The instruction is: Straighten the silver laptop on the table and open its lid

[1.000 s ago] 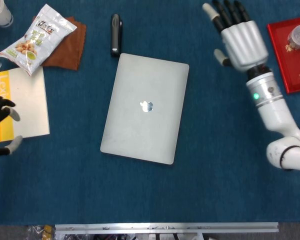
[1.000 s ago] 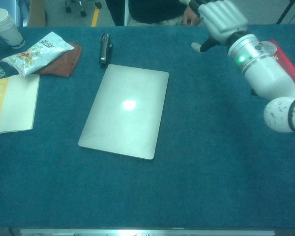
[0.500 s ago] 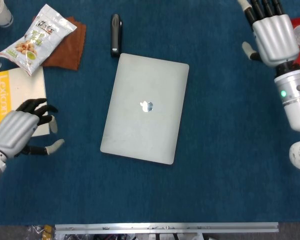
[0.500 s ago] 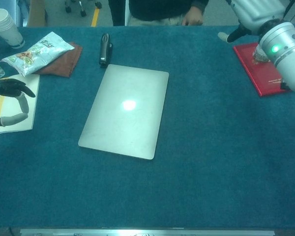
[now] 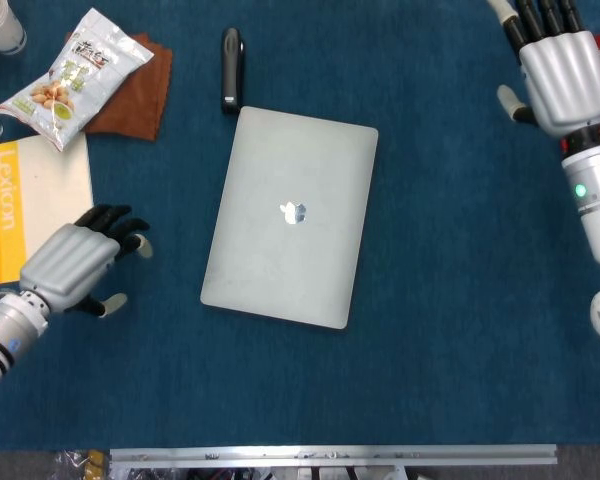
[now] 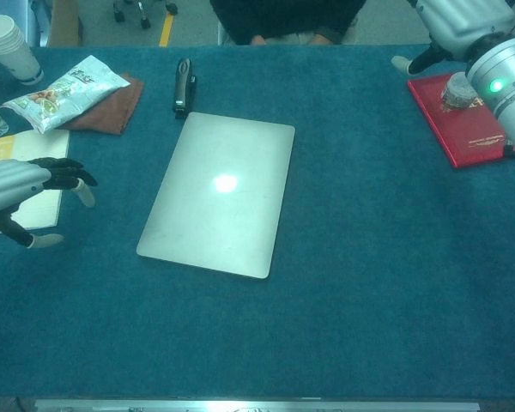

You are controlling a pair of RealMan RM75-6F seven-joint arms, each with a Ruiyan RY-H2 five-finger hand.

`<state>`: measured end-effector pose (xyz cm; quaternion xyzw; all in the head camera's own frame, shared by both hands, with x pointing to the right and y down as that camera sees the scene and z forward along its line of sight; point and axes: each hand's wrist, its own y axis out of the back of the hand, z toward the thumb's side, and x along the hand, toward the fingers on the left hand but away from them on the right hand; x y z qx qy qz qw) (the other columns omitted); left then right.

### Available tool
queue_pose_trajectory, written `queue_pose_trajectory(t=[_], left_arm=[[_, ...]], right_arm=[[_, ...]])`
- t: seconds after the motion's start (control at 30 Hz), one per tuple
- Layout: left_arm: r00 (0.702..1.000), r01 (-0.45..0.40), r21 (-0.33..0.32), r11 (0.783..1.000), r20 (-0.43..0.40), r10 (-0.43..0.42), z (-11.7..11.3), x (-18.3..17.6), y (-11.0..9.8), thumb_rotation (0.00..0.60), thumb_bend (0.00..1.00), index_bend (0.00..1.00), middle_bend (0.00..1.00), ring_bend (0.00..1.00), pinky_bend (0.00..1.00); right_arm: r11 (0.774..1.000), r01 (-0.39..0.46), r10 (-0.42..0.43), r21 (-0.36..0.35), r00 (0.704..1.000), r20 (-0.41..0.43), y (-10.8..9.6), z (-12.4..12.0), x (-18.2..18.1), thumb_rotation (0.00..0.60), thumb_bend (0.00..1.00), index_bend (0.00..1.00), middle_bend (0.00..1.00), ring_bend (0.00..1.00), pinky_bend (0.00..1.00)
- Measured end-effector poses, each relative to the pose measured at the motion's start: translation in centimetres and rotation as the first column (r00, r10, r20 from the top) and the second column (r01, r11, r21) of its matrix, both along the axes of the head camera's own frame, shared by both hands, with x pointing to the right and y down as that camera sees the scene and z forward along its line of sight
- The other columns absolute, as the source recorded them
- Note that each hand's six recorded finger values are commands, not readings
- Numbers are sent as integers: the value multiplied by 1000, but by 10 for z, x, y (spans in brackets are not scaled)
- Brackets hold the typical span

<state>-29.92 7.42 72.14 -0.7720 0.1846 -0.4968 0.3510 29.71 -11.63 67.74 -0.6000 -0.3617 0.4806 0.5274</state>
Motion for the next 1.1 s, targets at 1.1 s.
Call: queue_pose_trajectory(t=[1.1], left_arm=[[980,-142,85,986,-131,153,40,62,1,600,272,2,40,0,46]], right_arm=[[999,-42,42,-2,999,-14,-6,1,16,600,233,0,48,0,79]])
